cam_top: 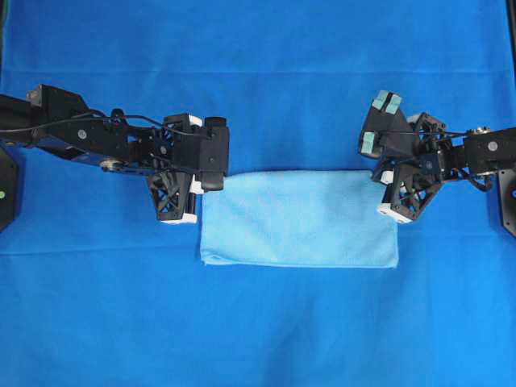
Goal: Fold the light blue towel.
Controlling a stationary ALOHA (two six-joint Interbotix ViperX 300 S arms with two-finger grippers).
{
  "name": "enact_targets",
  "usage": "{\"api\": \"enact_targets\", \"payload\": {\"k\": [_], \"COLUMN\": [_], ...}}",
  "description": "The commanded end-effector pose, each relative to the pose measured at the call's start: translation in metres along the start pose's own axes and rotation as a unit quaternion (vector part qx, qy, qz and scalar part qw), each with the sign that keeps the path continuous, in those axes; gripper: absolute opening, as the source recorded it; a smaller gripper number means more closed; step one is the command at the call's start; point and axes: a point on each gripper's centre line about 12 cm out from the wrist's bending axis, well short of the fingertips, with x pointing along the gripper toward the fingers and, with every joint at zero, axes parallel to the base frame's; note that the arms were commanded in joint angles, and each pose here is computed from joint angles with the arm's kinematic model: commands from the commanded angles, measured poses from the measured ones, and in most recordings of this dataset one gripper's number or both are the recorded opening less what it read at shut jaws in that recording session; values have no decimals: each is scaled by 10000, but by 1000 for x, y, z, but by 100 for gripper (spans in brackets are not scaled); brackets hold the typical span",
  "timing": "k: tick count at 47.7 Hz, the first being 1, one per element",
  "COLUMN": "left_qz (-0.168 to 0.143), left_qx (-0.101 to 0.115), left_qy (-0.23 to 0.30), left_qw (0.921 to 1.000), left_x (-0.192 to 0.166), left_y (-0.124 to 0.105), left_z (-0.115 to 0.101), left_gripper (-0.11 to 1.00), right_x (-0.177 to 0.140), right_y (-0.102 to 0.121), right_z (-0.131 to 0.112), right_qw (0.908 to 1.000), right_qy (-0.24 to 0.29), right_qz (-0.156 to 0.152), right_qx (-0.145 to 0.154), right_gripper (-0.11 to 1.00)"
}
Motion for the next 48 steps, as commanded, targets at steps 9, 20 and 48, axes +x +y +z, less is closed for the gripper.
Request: {"api": "enact_targets", "payload": {"k": [9,20,48], "left_qz": [-6,-23,-2], "left_qx": [-98,-346,-333], "left_qy": [-116,-225,-868], "left_qw": [9999,9991,9957], "left_x": [-29,-79,-135], "left_y": [2,5,4], "left_z": [31,60,82], "left_gripper": [2,2,2], "right_x": [-30,-82,-143], "right_y": [6,7,6], "right_z": [21,35,43], "right_qw": [9989,9958,9901], "right_qy": [-458,-908,-1389], "right_qz": [102,96,119], "right_qx": [79,90,144], "right_gripper": [2,2,1]}}
